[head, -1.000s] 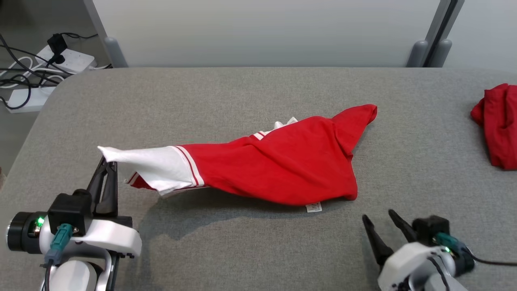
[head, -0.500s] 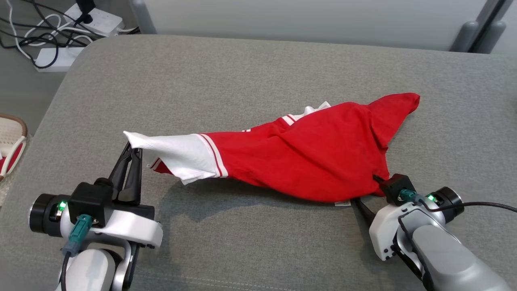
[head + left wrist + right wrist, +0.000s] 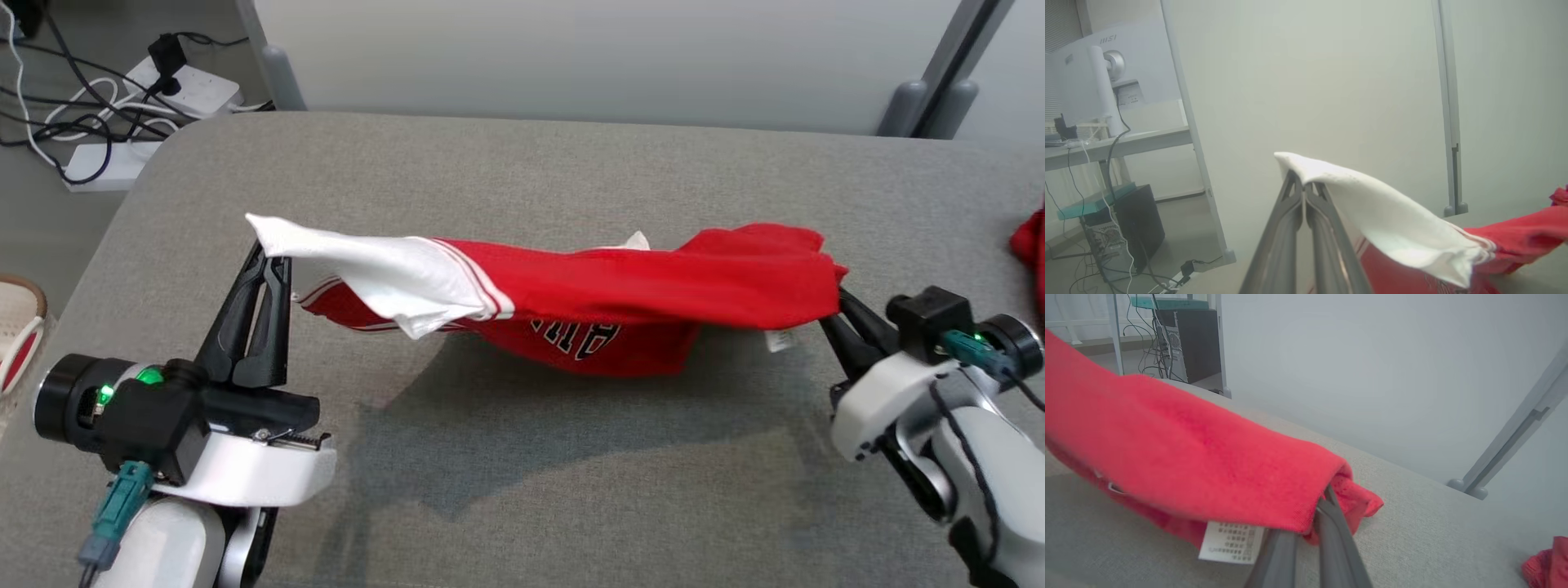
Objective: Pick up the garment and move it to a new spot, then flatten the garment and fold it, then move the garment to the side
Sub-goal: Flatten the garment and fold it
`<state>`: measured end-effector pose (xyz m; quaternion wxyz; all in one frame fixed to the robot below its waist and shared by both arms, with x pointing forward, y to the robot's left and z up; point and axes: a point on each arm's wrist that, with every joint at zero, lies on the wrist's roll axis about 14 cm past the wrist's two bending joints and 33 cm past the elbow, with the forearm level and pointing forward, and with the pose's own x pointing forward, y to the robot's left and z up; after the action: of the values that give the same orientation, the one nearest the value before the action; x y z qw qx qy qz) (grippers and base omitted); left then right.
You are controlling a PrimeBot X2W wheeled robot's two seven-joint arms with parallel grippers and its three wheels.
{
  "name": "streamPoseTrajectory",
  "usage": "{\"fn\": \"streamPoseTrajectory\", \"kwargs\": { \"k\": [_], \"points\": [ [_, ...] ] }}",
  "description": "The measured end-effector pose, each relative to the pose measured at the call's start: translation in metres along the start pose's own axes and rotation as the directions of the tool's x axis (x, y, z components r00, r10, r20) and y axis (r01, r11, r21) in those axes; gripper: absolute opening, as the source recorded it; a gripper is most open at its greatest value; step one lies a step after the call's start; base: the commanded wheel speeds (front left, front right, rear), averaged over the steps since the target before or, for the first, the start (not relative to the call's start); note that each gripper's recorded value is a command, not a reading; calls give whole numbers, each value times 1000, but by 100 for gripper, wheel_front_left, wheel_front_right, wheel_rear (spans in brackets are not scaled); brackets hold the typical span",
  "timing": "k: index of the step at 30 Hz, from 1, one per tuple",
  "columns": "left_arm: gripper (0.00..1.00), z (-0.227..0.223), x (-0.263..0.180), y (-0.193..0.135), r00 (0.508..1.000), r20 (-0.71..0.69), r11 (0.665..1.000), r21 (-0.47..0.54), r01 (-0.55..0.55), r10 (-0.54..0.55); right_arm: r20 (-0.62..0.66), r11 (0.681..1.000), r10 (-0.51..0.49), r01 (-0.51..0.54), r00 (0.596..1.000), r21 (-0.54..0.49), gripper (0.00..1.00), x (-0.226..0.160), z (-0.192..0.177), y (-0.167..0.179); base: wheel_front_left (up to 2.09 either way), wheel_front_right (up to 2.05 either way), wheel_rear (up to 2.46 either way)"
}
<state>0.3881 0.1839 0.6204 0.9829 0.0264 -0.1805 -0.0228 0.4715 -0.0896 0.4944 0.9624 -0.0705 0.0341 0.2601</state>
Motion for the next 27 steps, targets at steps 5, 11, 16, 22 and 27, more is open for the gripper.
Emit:
{"fn": "streamPoseTrajectory", "kwargs": {
  "k": [5, 11, 16, 22, 27],
  "points": [
    [0, 52, 6, -26, 989, 122, 995, -45, 90, -84, 38, 998, -58, 59, 998, -25, 0, -42, 19, -33, 0, 0, 0],
    [0, 46, 9, -53, 980, 52, 973, -117, 198, -193, -65, 996, -65, 69, 996, 51, 0, -62, 27, -40, 0, 0, 0],
    [0, -10, 12, -62, 966, -106, 962, -171, 215, -234, -287, 990, 33, 8, 957, 141, 0, -43, -19, -14, 0, 0, 0],
    [0, -43, 23, -58, 963, -160, 964, -193, 185, -217, -298, 986, 68, -19, 952, 163, 0, 10, -21, -4, 0, 0, 0],
    [0, -67, 21, -49, 960, -202, 970, -185, 157, -194, -211, 987, 38, -4, 977, 161, 100, 40, -20, -4, 0, 0, 0]
  ]
}}
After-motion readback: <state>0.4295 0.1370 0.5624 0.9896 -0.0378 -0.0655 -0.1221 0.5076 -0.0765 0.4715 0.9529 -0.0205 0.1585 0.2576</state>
